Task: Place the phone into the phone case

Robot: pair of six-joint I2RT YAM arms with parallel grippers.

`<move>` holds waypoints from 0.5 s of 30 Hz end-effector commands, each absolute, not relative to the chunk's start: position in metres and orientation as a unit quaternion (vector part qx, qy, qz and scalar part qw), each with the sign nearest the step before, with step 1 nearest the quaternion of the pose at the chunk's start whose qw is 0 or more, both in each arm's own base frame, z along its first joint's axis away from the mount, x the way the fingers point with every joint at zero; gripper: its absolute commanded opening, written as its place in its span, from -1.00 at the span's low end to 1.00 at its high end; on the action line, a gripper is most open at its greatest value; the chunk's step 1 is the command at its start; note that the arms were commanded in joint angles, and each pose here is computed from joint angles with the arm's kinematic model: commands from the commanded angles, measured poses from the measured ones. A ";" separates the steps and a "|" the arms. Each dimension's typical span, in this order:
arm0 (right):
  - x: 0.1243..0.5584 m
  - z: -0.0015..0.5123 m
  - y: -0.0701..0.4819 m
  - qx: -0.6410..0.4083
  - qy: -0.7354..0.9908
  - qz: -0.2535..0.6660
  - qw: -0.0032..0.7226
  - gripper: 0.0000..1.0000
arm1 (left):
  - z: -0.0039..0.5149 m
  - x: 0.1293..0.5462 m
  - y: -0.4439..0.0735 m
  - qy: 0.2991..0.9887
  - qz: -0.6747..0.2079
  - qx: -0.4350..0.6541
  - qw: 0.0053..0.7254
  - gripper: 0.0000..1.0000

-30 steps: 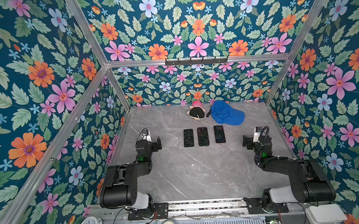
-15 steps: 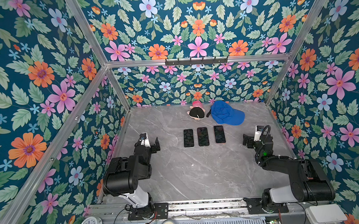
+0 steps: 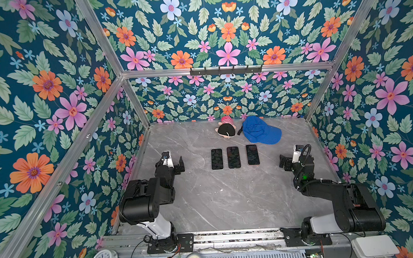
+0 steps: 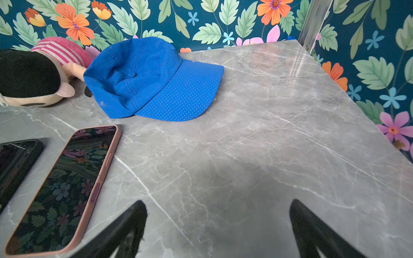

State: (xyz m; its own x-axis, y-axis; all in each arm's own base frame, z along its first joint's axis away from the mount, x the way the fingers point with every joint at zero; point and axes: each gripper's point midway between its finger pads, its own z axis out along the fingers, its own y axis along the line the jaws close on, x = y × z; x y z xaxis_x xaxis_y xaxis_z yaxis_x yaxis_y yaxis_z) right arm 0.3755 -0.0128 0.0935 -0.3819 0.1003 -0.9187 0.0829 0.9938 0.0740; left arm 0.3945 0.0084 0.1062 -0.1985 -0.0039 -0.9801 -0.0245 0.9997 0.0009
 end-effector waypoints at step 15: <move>0.379 0.101 -0.013 0.053 0.824 0.008 0.565 0.98 | 0.113 0.391 0.011 0.764 0.014 -0.013 0.645 1.00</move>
